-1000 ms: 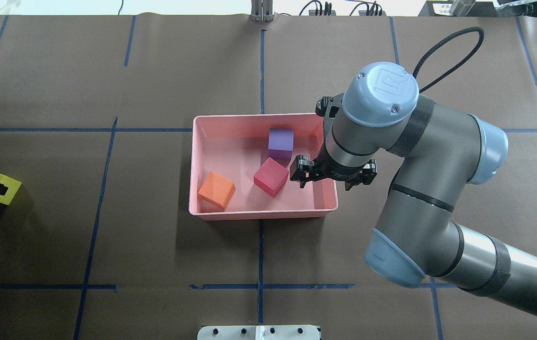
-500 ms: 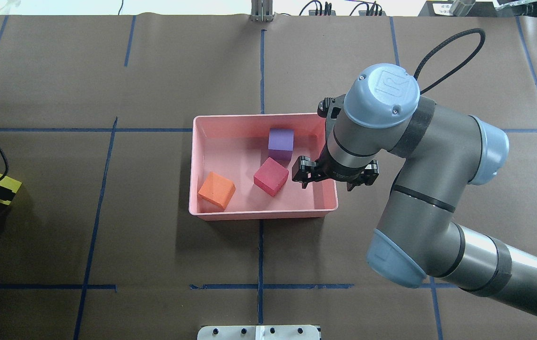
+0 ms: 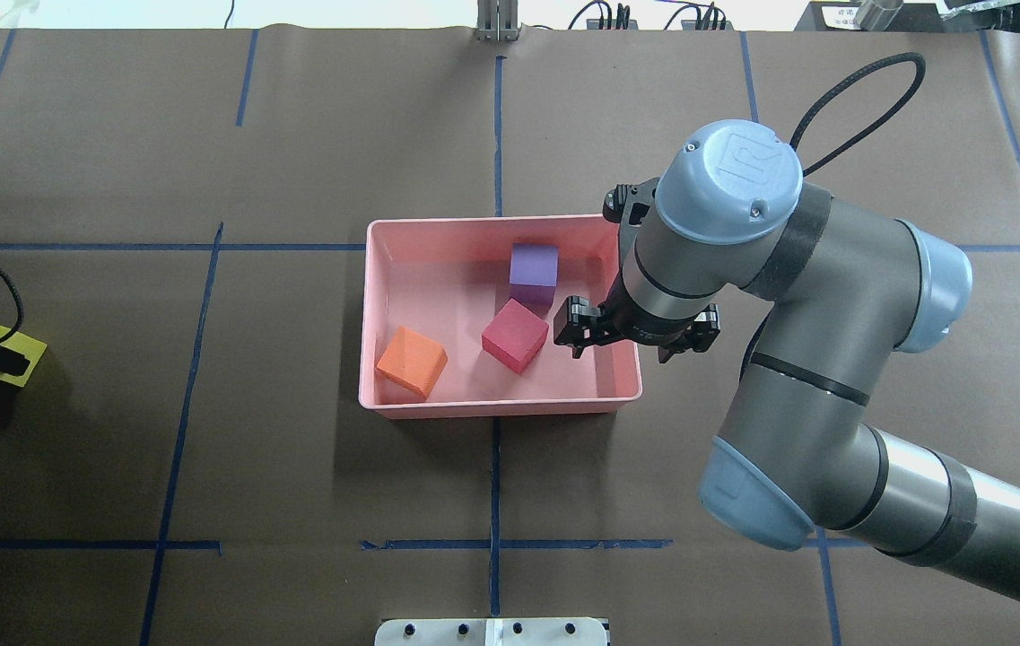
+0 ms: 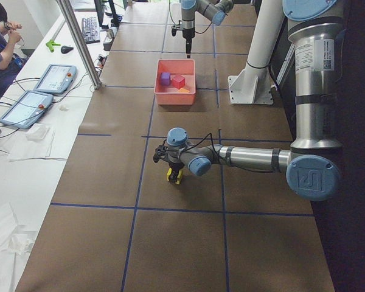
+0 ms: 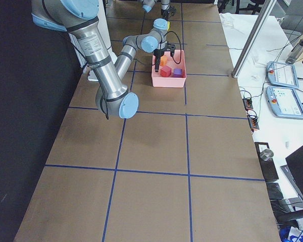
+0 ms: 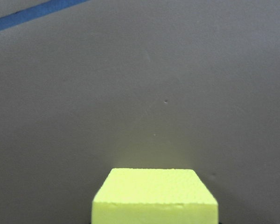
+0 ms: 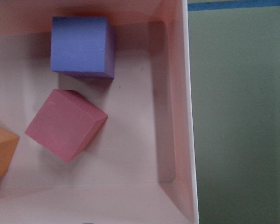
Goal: Place blocks into pink bin with both arms
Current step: 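Lift the yellow cube with the left gripper while the right gripper withdraws from the bin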
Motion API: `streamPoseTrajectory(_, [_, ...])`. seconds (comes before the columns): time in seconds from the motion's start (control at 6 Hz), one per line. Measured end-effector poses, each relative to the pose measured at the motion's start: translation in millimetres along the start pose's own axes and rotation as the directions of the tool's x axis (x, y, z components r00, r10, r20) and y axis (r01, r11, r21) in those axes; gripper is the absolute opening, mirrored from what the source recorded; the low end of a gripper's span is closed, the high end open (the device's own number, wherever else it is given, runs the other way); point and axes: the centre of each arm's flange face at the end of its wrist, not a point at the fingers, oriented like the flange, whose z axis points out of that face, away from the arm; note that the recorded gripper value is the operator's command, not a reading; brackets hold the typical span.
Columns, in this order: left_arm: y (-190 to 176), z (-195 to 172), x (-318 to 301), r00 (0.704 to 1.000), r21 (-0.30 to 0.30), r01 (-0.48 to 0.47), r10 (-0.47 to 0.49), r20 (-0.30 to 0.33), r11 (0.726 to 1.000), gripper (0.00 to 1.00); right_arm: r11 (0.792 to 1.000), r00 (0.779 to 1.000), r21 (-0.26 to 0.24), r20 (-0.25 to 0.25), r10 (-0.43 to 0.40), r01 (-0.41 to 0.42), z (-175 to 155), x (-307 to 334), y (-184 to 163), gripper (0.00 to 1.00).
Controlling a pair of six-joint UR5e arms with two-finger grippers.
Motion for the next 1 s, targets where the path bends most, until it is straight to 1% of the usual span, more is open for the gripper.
streamPoseTrajectory(0.17, [-12.6,-11.1,11.1,1.0,0.029,-0.012,0.013,-0.013,1.0,0.6,1.0,1.0,0.008,0.005,0.001,-0.001,-6.1,2.4,-4.1,1.0])
streamPoseTrajectory(0.33, [-33.0,-27.1,23.7,1.0,0.06,-0.016,0.017,-0.02,0.998,0.6,1.0,1.0,0.022,0.005,-0.01,0.01,-12.5,9.2,-12.9,1.0])
streamPoseTrajectory(0.5, [-64.6,-50.9,47.2,1.0,0.074,-0.008,0.009,-0.018,0.997,0.61,0.999,0.999,0.037,-0.003,-0.039,0.039,-19.4,23.6,-26.8,1.0])
streamPoseTrajectory(0.67, [-102.0,-85.5,87.7,1.0,0.062,0.011,-0.011,-0.008,0.998,0.61,0.996,0.996,0.04,-0.016,-0.083,0.084,-25.8,50.8,-45.2,1.0])
streamPoseTrajectory(0.83, [-137.5,-126.6,138.0,0.999,0.045,0.052,-0.052,-0.001,0.998,0.61,0.99,0.991,0.033,-0.031,-0.134,0.135,-32.0,88.2,-60.8,1.0])
streamPoseTrajectory(1.0, [-165.8,-160.1,196.3,0.994,0.033,0.111,-0.11,-0.01,0.993,0.61,0.981,0.98,0.024,-0.047,-0.193,0.195,-38.2,131.1,-71.5,1.0])
